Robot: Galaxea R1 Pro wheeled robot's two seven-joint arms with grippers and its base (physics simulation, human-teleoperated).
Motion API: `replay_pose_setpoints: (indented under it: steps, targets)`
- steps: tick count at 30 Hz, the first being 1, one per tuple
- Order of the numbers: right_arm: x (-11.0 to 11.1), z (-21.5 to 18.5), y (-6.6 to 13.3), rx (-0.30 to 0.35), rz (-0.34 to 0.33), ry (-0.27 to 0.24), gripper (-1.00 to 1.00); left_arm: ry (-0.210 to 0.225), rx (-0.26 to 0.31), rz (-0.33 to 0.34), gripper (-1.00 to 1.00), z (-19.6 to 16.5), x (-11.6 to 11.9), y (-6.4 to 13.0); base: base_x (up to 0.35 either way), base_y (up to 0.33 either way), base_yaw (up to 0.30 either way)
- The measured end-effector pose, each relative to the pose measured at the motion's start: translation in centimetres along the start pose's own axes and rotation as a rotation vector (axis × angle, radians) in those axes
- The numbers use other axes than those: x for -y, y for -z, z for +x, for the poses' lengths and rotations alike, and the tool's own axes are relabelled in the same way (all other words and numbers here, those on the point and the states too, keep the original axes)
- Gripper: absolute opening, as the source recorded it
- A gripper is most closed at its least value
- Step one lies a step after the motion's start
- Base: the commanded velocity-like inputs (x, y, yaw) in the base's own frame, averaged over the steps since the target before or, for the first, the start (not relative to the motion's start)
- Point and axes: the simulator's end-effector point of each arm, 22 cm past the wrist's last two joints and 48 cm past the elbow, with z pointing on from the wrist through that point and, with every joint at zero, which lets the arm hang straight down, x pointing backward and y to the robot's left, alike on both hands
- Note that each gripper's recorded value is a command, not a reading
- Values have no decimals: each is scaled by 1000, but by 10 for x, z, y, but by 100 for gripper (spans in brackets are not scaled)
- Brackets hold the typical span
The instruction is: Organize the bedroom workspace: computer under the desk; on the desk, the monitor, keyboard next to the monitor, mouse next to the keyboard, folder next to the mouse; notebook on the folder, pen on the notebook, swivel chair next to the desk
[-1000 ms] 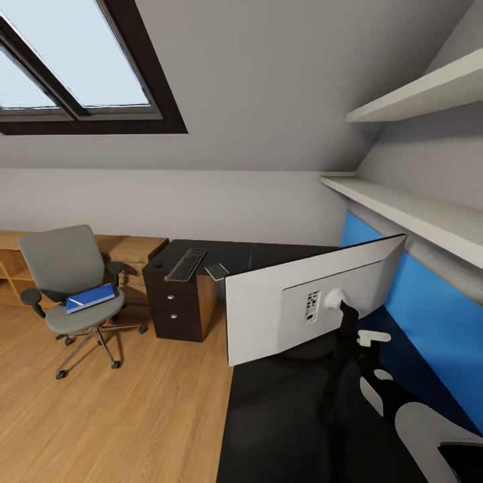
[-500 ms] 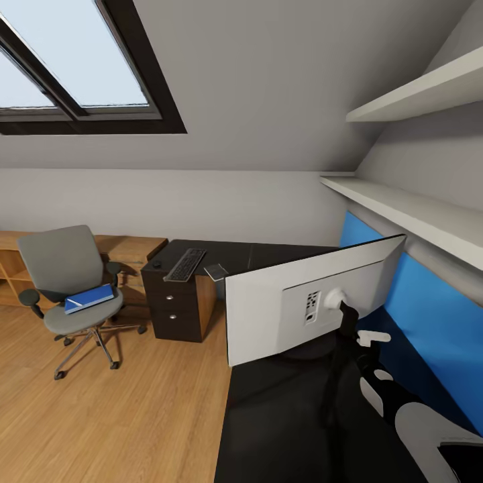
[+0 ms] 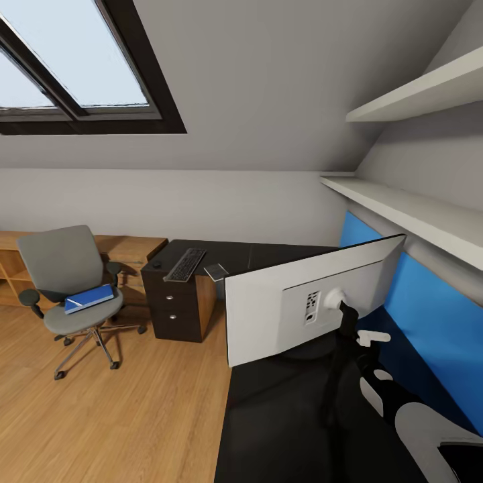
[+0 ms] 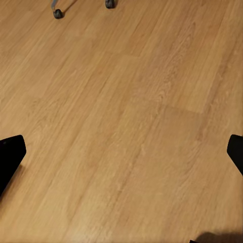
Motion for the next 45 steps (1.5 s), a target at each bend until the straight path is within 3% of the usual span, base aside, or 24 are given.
replay_pose_setpoints:
  steps: [45]
  targets:
    - [-7, -5, -1, 12, -43, 34, -100, -1, -2, -4, 100, 0, -2, -1, 0, 0, 0]
